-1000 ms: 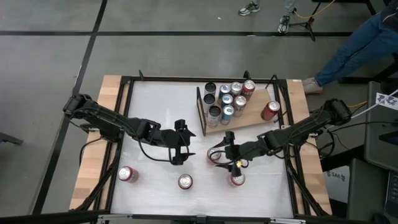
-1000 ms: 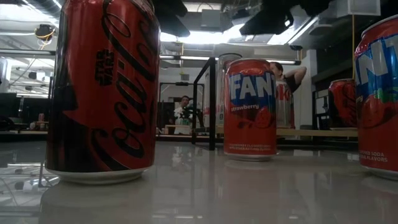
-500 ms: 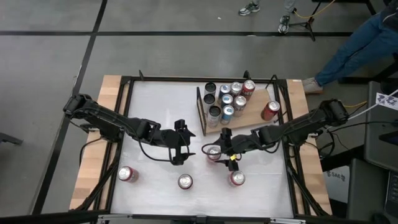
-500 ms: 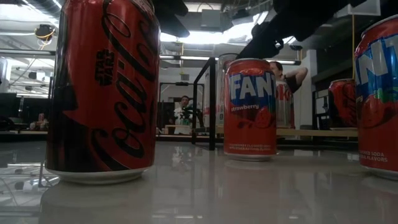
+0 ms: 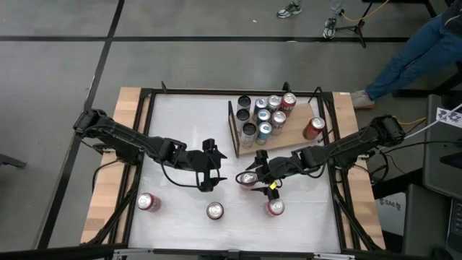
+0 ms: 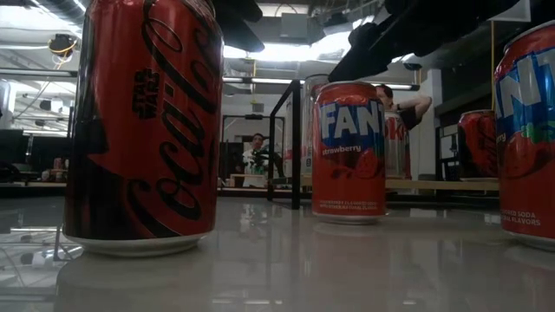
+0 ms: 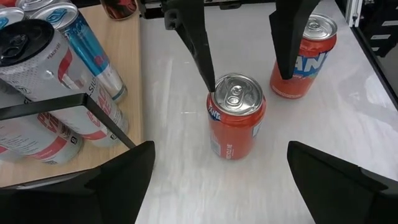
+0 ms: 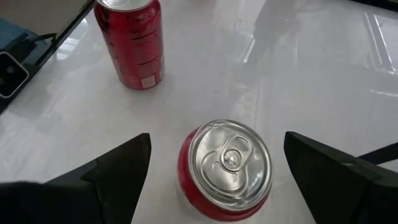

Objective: Place canned beverage on shelf
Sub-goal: Put the orange soda can on the shelf aligned with the other orange soda can

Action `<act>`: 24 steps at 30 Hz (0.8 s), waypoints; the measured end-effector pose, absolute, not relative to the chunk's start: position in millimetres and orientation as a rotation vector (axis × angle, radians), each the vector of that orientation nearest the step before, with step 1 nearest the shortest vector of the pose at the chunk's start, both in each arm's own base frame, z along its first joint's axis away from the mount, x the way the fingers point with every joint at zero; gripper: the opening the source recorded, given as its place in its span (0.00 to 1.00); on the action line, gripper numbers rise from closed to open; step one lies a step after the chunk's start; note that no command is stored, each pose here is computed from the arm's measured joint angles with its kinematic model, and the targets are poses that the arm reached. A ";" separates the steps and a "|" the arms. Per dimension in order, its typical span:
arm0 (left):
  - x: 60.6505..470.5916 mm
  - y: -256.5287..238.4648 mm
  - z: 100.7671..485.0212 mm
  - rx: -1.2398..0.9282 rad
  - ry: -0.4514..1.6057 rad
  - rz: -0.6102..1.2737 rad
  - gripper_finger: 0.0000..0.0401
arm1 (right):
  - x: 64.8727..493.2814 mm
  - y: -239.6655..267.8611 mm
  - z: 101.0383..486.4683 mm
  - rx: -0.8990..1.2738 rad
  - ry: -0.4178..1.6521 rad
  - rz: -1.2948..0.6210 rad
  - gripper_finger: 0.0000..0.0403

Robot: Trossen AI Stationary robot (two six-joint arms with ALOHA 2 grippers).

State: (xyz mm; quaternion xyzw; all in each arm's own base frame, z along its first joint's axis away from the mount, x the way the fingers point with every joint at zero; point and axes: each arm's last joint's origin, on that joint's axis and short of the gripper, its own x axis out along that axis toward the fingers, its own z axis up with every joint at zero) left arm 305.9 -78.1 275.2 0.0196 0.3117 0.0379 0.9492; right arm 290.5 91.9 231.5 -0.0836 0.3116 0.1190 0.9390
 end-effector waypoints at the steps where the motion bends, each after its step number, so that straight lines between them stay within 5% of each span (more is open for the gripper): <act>1: 305.9 -78.0 275.2 0.040 0.634 0.077 0.89 | 290.8 91.1 231.5 -0.175 0.636 0.249 0.88; 24: 306.1 -78.1 275.4 0.016 0.630 0.084 0.89 | 307.7 81.8 196.1 -0.154 0.754 0.334 0.88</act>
